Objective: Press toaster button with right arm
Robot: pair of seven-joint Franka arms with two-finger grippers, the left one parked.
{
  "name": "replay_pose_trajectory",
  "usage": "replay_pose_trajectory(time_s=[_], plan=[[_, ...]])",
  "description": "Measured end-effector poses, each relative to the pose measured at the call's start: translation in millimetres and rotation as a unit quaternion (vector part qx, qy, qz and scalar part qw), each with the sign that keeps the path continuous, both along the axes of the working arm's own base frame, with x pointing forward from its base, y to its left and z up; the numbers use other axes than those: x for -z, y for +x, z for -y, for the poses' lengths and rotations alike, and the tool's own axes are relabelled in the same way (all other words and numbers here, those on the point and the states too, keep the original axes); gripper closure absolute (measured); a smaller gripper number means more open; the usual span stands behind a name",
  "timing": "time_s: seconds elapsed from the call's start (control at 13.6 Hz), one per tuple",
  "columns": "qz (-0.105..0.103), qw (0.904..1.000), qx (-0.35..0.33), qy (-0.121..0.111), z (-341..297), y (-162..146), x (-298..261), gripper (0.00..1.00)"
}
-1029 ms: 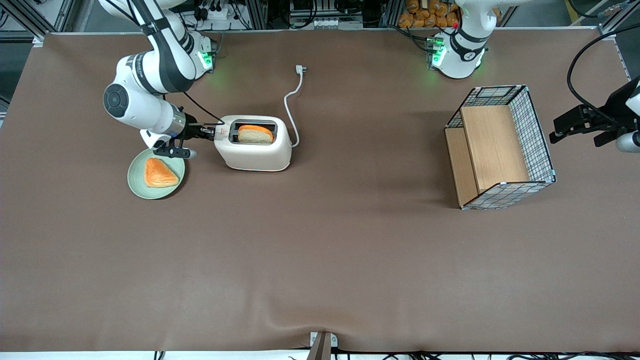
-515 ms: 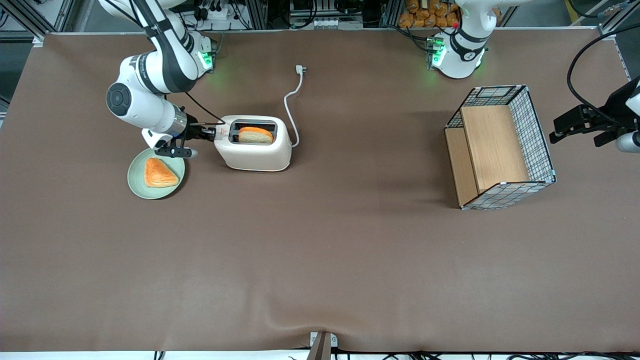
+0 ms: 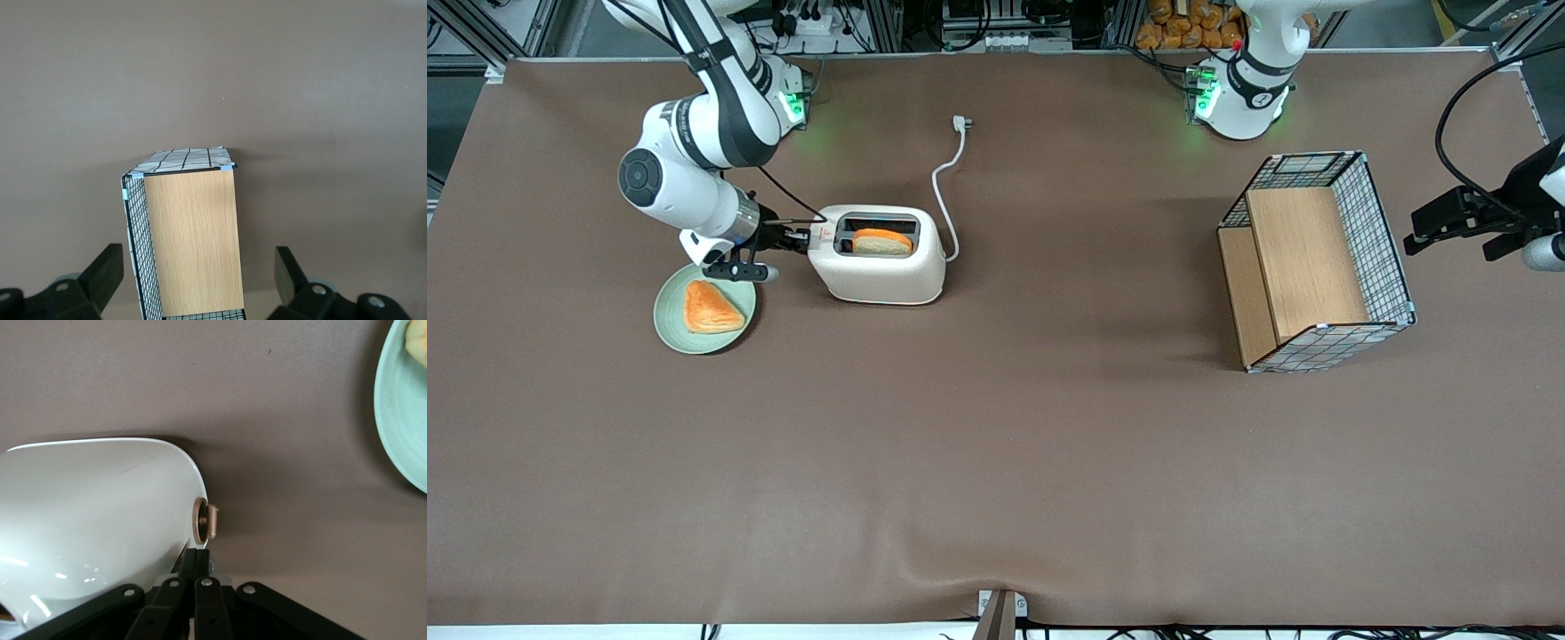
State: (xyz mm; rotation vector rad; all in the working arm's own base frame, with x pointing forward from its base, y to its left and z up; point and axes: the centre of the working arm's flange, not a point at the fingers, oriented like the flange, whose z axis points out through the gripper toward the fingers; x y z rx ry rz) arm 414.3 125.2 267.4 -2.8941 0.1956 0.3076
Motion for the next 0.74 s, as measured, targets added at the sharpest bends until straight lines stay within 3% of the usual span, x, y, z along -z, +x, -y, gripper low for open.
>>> replay_pose_trajectory(time_s=[0.74], plan=[[0.000, 1.0000, 0.005, -0.004, 3.8, 0.4, 8.7, 0.99]])
